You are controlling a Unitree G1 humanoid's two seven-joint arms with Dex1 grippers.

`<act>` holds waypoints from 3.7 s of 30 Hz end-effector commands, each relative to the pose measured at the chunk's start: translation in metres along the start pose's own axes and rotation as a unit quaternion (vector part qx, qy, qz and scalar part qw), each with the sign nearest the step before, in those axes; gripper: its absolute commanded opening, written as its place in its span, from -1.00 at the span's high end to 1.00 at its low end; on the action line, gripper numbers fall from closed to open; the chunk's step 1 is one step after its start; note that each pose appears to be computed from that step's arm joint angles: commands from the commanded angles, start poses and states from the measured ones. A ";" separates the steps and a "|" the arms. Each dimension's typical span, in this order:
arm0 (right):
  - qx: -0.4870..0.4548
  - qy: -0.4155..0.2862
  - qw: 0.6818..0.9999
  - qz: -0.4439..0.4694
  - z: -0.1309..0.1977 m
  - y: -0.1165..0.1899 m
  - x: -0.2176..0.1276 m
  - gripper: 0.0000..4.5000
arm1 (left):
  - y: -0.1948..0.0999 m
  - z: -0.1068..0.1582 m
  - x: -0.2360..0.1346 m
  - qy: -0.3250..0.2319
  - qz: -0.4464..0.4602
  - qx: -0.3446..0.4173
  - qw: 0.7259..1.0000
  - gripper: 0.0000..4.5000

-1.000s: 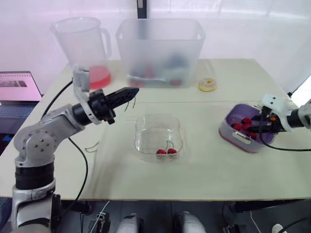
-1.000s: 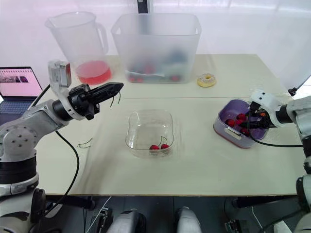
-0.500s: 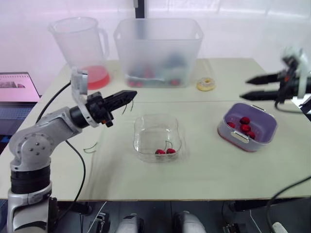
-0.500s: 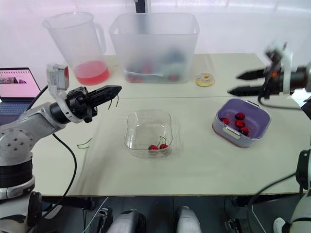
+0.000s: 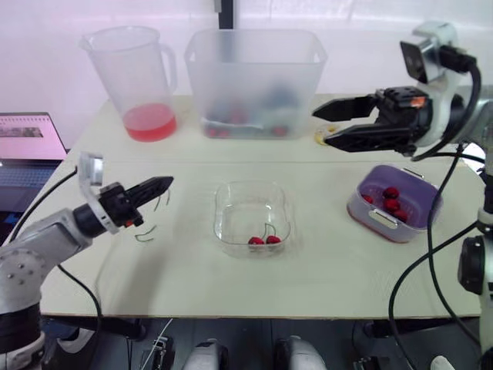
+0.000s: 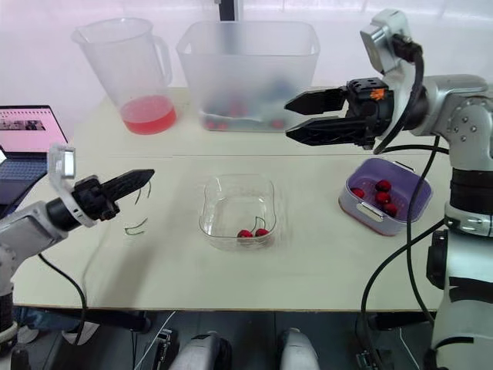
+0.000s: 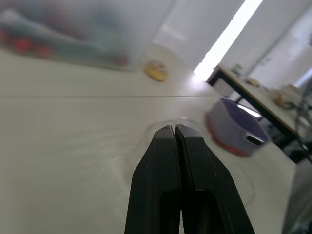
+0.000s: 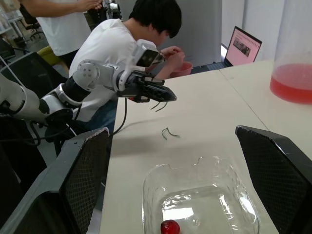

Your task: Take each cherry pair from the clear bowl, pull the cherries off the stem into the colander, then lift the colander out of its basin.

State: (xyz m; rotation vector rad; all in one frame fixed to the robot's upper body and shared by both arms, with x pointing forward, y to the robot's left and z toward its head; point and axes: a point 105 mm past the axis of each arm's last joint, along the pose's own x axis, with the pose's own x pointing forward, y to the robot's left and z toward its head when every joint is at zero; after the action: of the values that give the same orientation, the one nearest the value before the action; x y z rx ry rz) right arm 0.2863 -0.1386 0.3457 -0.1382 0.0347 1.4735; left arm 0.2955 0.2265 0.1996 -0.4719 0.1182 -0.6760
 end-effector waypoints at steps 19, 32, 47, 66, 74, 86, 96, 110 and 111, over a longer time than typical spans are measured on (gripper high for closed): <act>-0.019 -0.013 1.000 -0.005 0.001 0.006 0.005 -1.00 | 0.097 -0.015 -0.059 -0.006 0.188 -0.108 0.976 -0.97; -0.051 0.085 0.995 -0.019 -0.014 -0.002 0.005 -1.00 | -0.003 0.047 -0.050 0.072 -0.016 0.240 0.968 -0.99; -0.127 0.283 0.947 -0.082 -0.048 -0.028 0.038 -1.00 | -0.083 0.000 -0.033 0.155 -0.209 0.333 0.906 -0.99; -0.060 0.464 0.882 0.046 -0.132 -0.019 0.126 -1.00 | -0.075 -0.020 -0.033 0.162 -0.203 0.321 0.911 -0.99; -0.125 0.532 0.833 0.087 -0.167 -0.015 0.129 -1.00 | -0.074 -0.022 -0.031 0.166 -0.199 0.327 0.909 -0.99; -0.171 0.555 0.809 0.092 -0.182 -0.027 0.130 -1.00 | -0.079 -0.023 -0.027 0.161 -0.198 0.326 0.910 -0.99; -0.236 0.525 0.814 0.077 -0.164 -0.040 0.143 -1.00 | -0.081 -0.024 -0.020 0.159 -0.207 0.323 0.910 -0.99; -0.183 0.505 0.841 0.068 -0.141 -0.028 0.128 -1.00 | -0.084 -0.025 -0.013 0.161 -0.220 0.322 0.907 -0.99; -0.170 0.511 0.840 0.066 -0.144 -0.027 0.125 -1.00 | -0.084 -0.025 -0.013 0.161 -0.221 0.322 0.906 -0.99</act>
State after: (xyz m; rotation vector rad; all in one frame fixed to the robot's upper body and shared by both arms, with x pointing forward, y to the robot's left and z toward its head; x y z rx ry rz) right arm 0.3370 -0.0318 0.1839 -1.2392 0.6681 1.3910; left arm 0.2328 0.1710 0.2124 0.2686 0.1038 -1.1618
